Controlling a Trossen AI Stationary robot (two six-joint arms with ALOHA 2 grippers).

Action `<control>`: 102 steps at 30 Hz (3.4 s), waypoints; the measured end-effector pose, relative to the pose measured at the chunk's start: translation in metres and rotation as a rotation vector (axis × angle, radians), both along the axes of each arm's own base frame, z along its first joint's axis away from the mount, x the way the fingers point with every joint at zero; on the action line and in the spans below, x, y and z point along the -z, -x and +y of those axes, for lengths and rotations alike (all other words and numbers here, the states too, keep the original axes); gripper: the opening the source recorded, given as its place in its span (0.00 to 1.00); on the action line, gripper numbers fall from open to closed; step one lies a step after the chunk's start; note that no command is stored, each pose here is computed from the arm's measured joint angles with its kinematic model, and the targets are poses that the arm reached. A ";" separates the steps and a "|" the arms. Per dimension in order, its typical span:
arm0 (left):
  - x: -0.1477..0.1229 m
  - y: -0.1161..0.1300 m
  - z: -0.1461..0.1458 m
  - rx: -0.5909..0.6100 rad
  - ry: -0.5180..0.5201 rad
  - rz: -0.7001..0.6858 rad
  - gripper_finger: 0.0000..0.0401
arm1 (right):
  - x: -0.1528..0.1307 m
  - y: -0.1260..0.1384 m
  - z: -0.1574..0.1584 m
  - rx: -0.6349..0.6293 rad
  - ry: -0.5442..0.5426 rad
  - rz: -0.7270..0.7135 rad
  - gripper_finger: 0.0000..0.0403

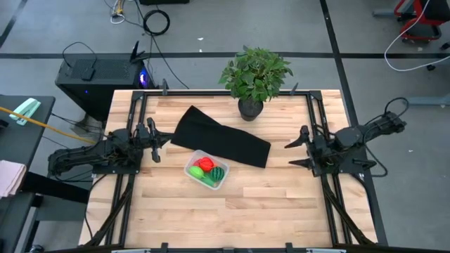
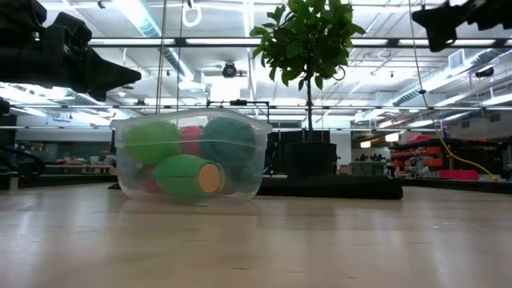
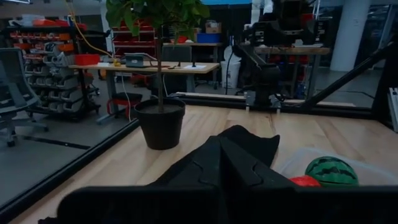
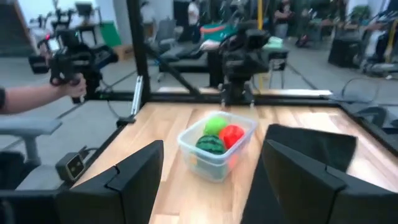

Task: Pick and placing Produce into tupperware
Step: Return to Home Position

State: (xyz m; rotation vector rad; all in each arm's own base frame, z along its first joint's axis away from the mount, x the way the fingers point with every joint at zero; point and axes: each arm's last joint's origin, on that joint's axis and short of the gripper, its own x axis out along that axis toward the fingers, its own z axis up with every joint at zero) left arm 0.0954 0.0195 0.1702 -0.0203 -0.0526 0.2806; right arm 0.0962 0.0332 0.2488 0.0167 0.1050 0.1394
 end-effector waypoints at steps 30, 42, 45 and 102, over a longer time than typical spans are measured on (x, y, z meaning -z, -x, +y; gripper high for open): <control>0.001 0.000 0.000 0.003 -0.006 0.008 0.02 | 0.044 0.005 -0.030 0.219 -0.048 -0.120 0.65; 0.001 0.000 -0.001 0.018 -0.010 0.013 0.02 | 0.055 -0.002 -0.032 0.236 0.003 -0.074 0.57; 0.001 0.000 -0.001 0.032 -0.017 0.016 0.02 | 0.055 -0.002 -0.032 0.236 0.034 -0.069 0.46; 0.007 -0.006 -0.006 0.242 0.000 0.083 0.00 | 0.080 -0.002 -0.030 0.160 0.020 -0.130 0.00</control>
